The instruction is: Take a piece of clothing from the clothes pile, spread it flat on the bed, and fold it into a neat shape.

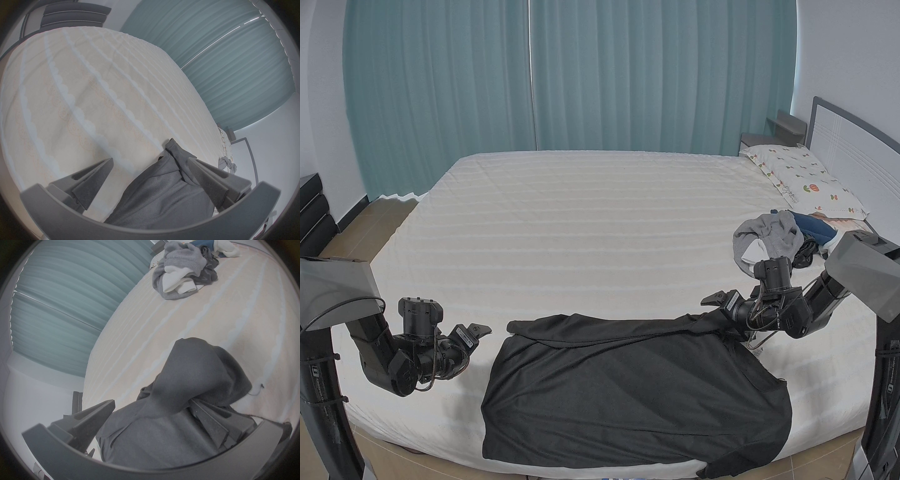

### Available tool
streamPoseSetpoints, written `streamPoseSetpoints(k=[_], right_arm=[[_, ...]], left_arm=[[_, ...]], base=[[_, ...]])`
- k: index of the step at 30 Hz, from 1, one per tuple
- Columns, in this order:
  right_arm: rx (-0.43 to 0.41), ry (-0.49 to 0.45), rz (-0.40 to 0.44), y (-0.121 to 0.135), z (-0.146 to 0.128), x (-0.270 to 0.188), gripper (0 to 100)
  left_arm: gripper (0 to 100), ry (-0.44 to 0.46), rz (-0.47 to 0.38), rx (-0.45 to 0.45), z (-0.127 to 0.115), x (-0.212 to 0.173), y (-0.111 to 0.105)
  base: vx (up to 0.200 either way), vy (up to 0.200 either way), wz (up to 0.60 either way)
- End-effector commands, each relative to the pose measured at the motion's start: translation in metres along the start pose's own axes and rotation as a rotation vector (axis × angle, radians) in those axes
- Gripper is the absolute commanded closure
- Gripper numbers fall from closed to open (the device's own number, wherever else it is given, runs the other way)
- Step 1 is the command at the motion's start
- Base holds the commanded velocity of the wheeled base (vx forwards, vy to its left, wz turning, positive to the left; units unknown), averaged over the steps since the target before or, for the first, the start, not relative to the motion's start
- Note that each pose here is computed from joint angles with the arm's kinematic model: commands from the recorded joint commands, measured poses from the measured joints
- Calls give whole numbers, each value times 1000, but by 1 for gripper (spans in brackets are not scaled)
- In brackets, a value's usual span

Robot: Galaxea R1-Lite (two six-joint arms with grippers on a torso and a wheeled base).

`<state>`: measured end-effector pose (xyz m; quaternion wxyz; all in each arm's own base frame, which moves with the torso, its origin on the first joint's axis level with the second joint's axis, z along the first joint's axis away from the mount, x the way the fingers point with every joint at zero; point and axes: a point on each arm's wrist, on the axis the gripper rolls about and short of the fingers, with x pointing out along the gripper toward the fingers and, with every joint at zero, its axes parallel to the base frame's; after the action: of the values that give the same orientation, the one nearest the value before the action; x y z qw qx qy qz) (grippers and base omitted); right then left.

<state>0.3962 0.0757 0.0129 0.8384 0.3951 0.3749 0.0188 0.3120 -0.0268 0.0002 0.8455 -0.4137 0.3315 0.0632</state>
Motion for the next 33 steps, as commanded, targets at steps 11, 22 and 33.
streamPoseSetpoints(k=[11,22,33], right_arm=[[12,-154,67,-5,34,68,0],[10,-494,289,-3,63,64,0],[15,-477,264,-11,61,45,0]], left_arm=[[0,-4,1,-9,1,4,0],[0,-89,-91,-158,21,-10,-27],[0,-145,-15,-114,17,-5,-65]], base=[[0,0,0],[0,0,0],[0,0,0]])
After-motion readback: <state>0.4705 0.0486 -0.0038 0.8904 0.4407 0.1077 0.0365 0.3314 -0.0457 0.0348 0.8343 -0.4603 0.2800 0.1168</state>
